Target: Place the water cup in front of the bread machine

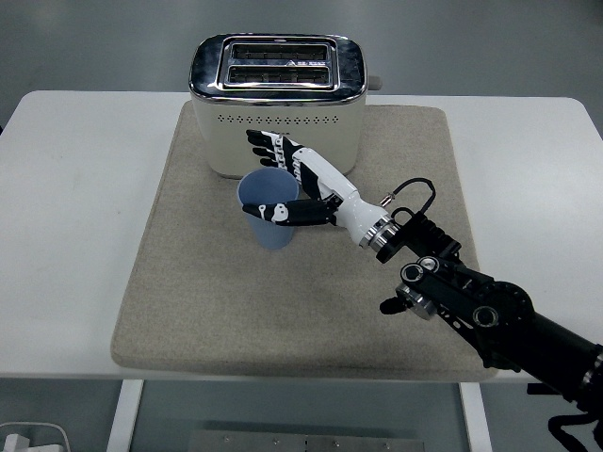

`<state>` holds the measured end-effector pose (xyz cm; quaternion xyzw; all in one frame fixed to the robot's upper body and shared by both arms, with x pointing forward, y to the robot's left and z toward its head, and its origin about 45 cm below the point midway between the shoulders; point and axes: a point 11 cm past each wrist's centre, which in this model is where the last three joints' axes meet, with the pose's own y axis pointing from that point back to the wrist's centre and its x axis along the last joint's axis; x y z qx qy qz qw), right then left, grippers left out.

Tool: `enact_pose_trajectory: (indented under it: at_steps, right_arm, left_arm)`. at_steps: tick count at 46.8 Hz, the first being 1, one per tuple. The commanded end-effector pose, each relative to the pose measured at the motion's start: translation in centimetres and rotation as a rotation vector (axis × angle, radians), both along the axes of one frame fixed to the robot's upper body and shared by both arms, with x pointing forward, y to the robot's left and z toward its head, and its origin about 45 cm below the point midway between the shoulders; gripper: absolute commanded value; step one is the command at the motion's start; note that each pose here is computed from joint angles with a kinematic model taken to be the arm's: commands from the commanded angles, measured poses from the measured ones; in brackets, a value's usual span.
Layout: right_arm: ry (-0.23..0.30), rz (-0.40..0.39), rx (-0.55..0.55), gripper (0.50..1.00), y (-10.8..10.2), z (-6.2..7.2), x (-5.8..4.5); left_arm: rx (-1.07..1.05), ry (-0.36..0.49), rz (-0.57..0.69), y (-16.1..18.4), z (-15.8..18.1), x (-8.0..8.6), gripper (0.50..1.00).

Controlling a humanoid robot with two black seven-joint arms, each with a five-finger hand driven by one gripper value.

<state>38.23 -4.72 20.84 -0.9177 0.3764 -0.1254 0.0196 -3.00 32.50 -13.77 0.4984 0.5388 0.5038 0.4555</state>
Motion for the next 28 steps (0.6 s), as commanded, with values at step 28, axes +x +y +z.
enact_pose_trajectory:
  at_steps: [28]
  right_arm:
    - [-0.056,-0.060,0.022,0.926,-4.3,2.5,1.3]
  left_arm:
    - [0.000,0.000,0.000,0.0,0.0,0.0,1.000]
